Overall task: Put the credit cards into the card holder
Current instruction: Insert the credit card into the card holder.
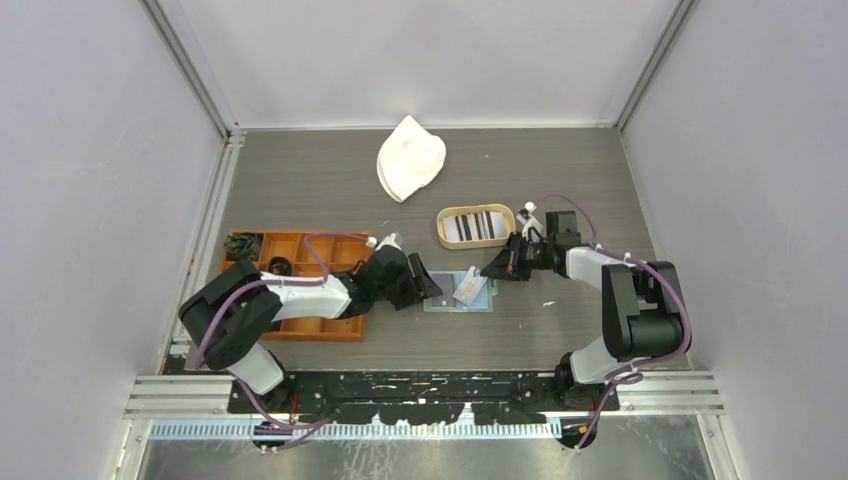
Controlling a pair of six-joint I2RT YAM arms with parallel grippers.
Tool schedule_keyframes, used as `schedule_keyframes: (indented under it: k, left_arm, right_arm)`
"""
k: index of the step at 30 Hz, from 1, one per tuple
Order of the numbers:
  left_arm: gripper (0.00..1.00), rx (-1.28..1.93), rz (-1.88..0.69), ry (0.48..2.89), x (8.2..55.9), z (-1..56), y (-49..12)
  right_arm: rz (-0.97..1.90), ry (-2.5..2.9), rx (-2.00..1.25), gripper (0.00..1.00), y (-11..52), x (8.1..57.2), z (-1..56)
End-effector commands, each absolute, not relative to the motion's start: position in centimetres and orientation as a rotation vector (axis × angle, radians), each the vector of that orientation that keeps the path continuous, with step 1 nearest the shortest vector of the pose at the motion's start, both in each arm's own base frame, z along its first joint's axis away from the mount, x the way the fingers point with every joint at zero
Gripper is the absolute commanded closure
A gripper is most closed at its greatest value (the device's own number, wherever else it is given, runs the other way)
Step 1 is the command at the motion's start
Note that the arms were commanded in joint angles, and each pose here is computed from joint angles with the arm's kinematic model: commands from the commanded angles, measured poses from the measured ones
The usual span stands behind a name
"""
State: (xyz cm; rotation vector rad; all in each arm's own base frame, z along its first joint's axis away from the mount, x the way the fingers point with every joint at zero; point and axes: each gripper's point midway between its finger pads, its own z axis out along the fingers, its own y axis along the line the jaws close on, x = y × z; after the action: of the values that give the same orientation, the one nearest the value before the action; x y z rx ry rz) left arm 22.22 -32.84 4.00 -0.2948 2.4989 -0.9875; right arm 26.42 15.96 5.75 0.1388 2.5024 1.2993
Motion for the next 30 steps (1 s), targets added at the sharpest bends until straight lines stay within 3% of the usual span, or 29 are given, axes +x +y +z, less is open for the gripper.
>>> schedule_keyframes:
  k: [1,9,21,30]
  left_arm:
    - [0.44,-0.27,-0.902,2.576,21.6,2.2,-32.2]
    - [0.58,-0.216,-0.79,2.633,21.6,1.0,-31.6]
    - [0.59,-0.15,-0.731,2.66,21.6,0.4,-31.3]
    - [0.68,-0.128,-0.72,2.659,21.8,0.3,-31.4]
  right_arm:
    - [1.327,2.45,0.073,0.99,16.4,27.6,7.1]
    - [1.366,2.479,0.054,0.99,17.6,27.3,6.8]
    - [1.32,2.463,0.133,0.99,16.2,27.8,7.2]
    - [1.322,2.376,0.17,0.99,14.4,28.9,8.9]
